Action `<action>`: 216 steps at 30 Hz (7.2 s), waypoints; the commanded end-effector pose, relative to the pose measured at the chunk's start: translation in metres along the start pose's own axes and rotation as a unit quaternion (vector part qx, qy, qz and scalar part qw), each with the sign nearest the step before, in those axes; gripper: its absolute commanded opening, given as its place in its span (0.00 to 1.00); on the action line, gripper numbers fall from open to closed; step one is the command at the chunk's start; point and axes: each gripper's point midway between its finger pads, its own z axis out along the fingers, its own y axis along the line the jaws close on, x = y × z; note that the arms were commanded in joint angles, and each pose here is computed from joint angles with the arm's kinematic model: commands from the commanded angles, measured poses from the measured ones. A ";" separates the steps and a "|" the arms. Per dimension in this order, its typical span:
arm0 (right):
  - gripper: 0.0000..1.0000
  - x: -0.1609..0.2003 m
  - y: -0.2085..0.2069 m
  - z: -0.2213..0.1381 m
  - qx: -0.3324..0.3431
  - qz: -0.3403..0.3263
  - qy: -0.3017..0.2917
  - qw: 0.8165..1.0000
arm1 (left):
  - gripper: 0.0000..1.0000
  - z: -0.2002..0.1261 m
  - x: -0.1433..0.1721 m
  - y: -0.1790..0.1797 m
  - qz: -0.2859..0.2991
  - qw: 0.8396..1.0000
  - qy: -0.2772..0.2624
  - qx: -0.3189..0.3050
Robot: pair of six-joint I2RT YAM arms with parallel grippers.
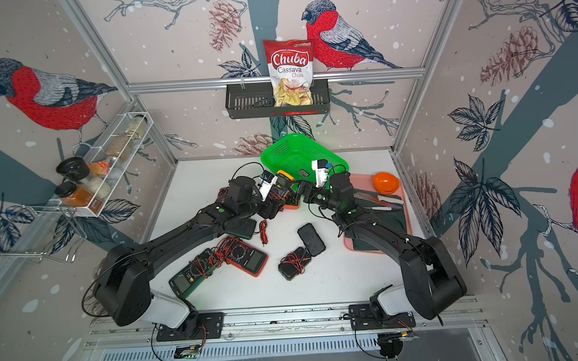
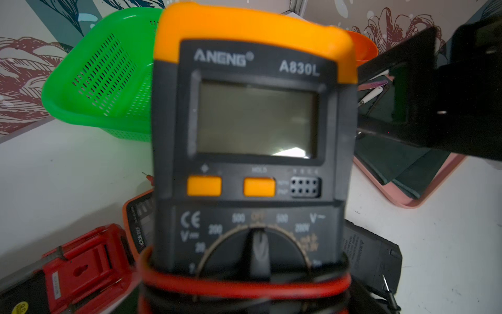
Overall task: Put the multimeter into the basket
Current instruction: Pick up the multimeter from the center of the board, then place the multimeter in the basket, then pick up the multimeter from the center of the board.
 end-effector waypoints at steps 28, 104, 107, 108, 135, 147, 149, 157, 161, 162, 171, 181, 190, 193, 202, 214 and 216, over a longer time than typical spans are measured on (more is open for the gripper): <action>0.18 -0.043 -0.011 0.037 -0.036 0.015 -0.034 0.999 | 0.98 -0.023 -0.047 0.014 -0.035 0.996 -0.087 0.007; 0.76 0.001 -0.243 0.206 0.144 0.118 0.095 0.978 | 0.98 -0.083 0.008 0.105 -0.228 0.935 -0.179 -0.204; 0.96 -0.009 -0.250 0.202 0.154 0.110 0.090 0.978 | 0.98 -0.084 0.009 0.106 -0.229 0.934 -0.179 -0.208; 1.00 -0.013 -0.251 0.201 0.157 0.104 0.089 0.978 | 0.98 -0.084 0.009 0.106 -0.229 0.934 -0.180 -0.209; 1.00 -0.002 -0.101 0.117 0.281 -0.193 0.121 0.932 | 0.98 -0.146 0.154 0.181 -0.486 0.810 -0.155 -0.290; 1.00 0.077 -0.051 0.115 0.278 -0.335 0.147 0.888 | 0.89 -0.128 0.169 0.183 -0.514 0.820 -0.153 -0.201; 1.00 0.092 -0.045 0.117 0.277 -0.358 0.152 0.878 | 0.87 -0.125 0.170 0.183 -0.518 0.819 -0.155 -0.192; 1.00 0.147 -0.006 0.132 0.212 -0.413 0.165 0.870 | 0.80 -0.111 0.167 0.180 -0.527 0.822 -0.148 -0.156; 1.00 0.173 0.007 0.141 0.185 -0.438 0.174 0.862 | 0.73 -0.105 0.163 0.178 -0.529 0.824 -0.149 -0.136; 1.00 0.181 0.008 0.144 0.180 -0.446 0.178 0.858 | 0.72 -0.104 0.162 0.177 -0.528 0.825 -0.150 -0.131; 1.00 0.221 0.000 0.169 0.175 -0.477 0.191 0.840 | 0.57 -0.105 0.147 0.173 -0.520 0.831 -0.166 -0.103; 1.00 0.210 -0.034 0.183 0.259 -0.481 0.171 0.820 | 0.57 -0.105 0.145 0.174 -0.523 0.829 -0.169 -0.102; 0.84 0.206 -0.053 0.183 0.292 -0.491 0.176 0.802 | 0.57 -0.110 0.146 0.176 -0.521 0.828 -0.171 -0.118; 0.66 0.203 -0.046 0.184 0.288 -0.493 0.171 0.803 | 0.57 -0.112 0.145 0.177 -0.519 0.829 -0.172 -0.122; 0.33 0.172 -0.010 0.176 0.275 -0.472 0.127 0.828 | 0.59 -0.120 0.138 0.178 -0.501 0.837 -0.174 -0.138; 0.16 0.090 0.020 0.123 0.106 -0.216 0.065 0.968 | 0.98 -0.133 0.093 0.155 -0.421 0.880 -0.188 -0.117; 0.16 0.073 0.021 0.108 0.067 -0.177 0.043 0.981 | 0.98 -0.128 0.081 0.144 -0.398 0.892 -0.186 -0.104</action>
